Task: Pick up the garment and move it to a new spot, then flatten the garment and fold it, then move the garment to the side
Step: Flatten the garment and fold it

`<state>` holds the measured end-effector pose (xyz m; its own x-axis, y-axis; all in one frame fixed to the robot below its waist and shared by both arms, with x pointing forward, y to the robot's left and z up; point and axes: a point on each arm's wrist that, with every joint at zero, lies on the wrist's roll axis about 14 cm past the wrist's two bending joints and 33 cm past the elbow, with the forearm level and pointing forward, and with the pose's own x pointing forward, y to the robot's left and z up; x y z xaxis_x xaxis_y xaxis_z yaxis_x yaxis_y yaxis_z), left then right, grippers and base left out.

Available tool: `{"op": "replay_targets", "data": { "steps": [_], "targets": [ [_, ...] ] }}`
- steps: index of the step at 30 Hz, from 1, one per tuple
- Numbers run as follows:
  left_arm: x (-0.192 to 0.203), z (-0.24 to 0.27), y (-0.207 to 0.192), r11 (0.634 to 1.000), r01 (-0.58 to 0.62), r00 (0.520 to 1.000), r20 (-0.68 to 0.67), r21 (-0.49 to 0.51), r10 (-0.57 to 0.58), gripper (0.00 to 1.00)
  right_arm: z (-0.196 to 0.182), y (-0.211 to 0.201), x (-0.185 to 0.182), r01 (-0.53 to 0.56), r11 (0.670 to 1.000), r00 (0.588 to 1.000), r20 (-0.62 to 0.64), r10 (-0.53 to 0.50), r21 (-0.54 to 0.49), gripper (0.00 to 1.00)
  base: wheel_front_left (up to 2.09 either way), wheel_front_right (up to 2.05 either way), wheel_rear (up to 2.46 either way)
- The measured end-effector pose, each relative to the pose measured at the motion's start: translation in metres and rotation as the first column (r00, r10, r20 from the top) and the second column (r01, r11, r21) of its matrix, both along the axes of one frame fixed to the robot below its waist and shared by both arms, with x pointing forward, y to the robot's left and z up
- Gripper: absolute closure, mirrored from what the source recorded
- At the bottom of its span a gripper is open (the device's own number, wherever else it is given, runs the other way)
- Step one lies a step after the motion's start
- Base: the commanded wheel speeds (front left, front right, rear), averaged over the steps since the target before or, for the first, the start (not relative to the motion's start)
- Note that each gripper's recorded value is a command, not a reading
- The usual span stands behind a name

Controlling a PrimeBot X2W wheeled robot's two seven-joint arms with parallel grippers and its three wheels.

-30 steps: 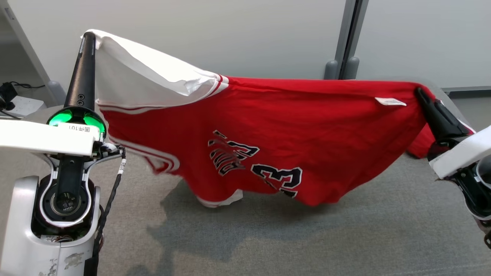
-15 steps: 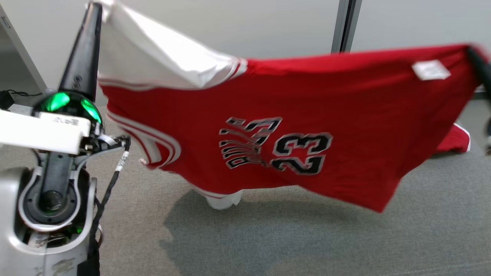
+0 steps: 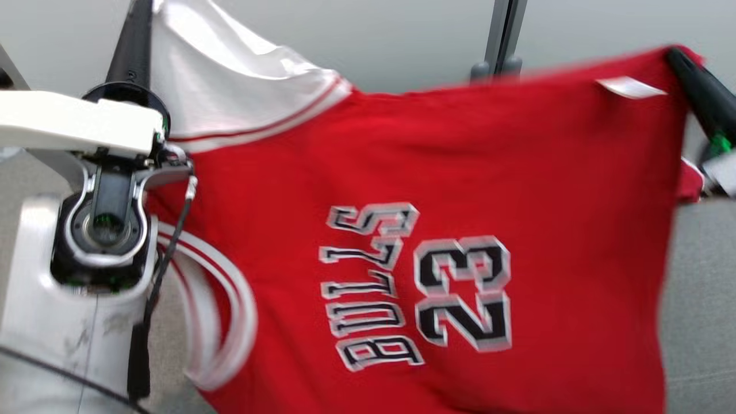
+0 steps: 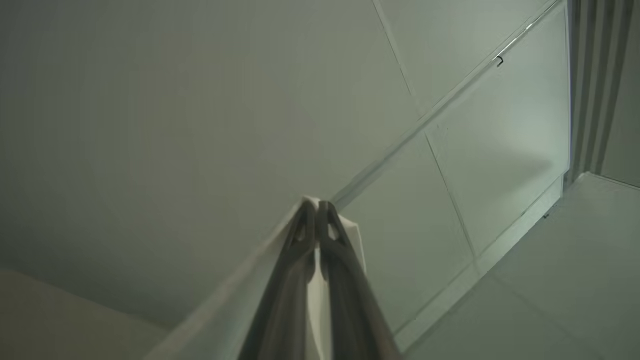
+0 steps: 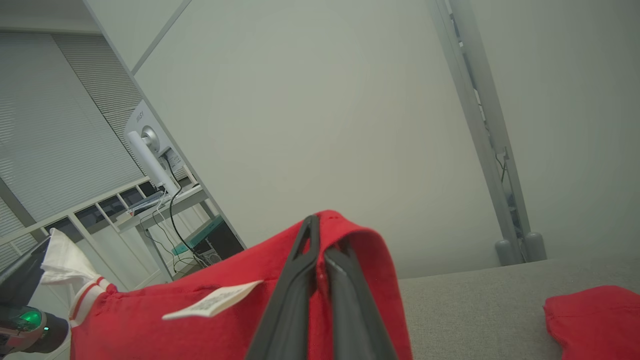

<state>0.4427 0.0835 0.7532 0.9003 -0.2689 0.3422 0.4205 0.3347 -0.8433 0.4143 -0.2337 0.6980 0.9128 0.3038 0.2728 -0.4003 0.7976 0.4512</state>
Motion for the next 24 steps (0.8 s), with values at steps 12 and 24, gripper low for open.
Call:
{"op": "replay_targets", "data": {
  "steps": [12,24],
  "targets": [
    [0.070,0.128,0.032,0.947,-0.321,0.802,0.541,0.030,0.254,1.00,0.166,0.037,0.120,0.304,0.941,0.866,0.454,-0.208,-0.148,1.00,0.00,0.00,0.00],
    [0.116,-0.177,-0.034,0.950,-0.034,0.998,-0.044,0.309,0.050,1.00,-0.160,0.018,0.185,0.194,0.875,0.936,-0.183,-0.300,-0.443,1.00,0.00,0.00,0.00]
  ]
}}
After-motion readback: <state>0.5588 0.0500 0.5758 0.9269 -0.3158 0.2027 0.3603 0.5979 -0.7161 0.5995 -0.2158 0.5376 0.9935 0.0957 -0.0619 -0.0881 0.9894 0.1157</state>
